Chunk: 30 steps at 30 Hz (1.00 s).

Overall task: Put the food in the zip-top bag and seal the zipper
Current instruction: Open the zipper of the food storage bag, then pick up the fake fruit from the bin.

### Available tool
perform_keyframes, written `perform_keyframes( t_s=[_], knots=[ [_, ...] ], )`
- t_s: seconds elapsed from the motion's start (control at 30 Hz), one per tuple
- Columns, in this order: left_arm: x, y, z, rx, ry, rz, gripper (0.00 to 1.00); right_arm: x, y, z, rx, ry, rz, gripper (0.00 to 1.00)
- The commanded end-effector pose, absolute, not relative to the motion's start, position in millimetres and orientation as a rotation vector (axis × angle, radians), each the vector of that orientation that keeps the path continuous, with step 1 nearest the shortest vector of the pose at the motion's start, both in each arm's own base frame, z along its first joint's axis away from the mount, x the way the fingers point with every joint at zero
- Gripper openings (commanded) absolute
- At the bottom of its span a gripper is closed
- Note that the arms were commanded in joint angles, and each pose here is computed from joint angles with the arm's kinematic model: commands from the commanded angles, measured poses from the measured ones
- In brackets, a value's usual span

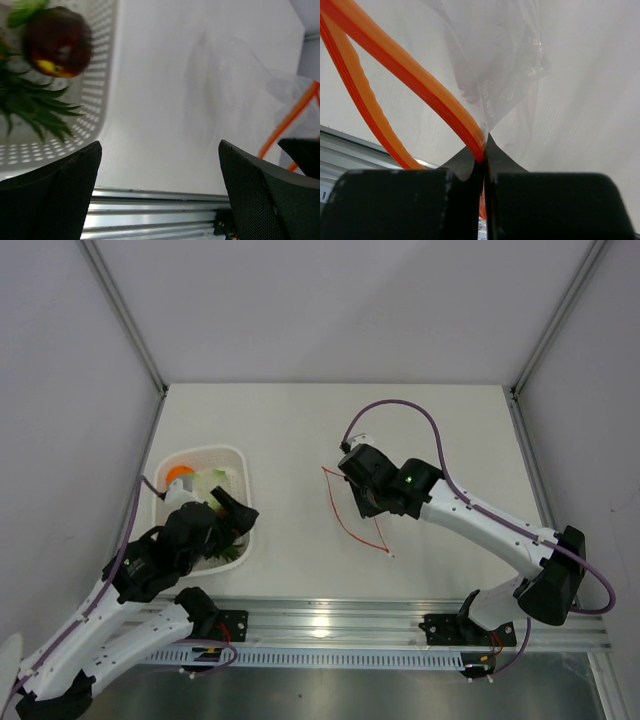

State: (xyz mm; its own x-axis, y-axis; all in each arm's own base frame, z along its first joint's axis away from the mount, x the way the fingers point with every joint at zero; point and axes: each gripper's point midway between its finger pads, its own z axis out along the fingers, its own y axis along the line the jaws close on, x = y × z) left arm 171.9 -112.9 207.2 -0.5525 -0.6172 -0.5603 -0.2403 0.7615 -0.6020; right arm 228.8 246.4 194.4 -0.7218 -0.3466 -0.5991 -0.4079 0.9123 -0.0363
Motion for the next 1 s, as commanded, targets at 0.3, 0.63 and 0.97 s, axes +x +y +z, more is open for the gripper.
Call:
perform_keyframes(
  t_s=[0.3,0.63,0.97],
  knots=[
    [158,-34,171,-1.061,2.159,-0.253,1.00,231,248,204,-0.550,2.412,0.129,0.00],
    [162,-27,133,-1.321,2.168,-0.160,1.00,231,244,200,-0.554,2.417,0.100,0.00],
    [170,-22,120,-1.468,2.150,-0.093,0.99,230,243,192,-0.558,2.430,0.091,0.00]
  ],
)
